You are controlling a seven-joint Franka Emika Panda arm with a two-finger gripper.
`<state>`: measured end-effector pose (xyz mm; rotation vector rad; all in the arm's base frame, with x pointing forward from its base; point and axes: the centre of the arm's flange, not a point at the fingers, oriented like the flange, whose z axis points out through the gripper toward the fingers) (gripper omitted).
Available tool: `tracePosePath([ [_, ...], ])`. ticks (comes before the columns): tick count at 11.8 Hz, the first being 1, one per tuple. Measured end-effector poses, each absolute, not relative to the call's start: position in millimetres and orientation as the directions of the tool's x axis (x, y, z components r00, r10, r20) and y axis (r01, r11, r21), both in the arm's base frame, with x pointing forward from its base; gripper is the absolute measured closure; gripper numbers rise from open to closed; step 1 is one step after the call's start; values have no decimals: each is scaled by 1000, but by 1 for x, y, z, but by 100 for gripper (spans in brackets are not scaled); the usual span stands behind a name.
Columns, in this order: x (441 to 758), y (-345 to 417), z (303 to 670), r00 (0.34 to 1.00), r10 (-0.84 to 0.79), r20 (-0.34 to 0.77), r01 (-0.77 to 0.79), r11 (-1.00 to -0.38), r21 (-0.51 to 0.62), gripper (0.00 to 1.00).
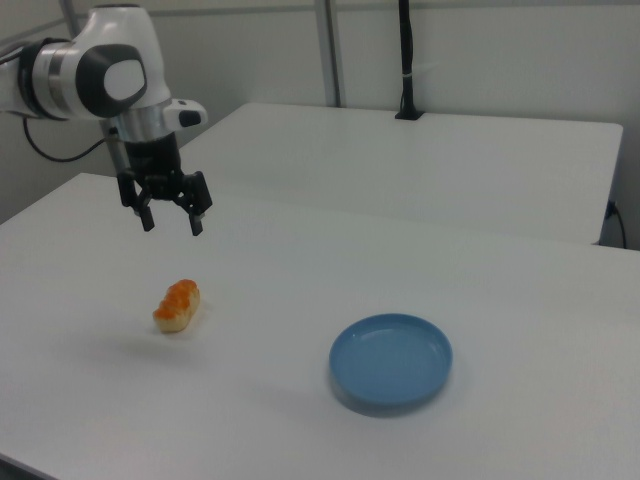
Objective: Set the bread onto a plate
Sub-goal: 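Move the open gripper down over the orange-topped bread roll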
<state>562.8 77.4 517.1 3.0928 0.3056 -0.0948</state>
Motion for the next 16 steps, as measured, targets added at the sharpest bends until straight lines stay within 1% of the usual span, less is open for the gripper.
tracePosePath([
  [3,568,120,480,963,257,-81,260,-965,31,0],
  [5,579,145,439,958,274,-85,277,-960,39,0],
  [9,590,168,376,948,291,-126,299,-953,50,0],
  [15,594,186,325,946,285,-152,297,-953,62,0],
  [16,594,189,319,948,281,-152,294,-954,65,4],
])
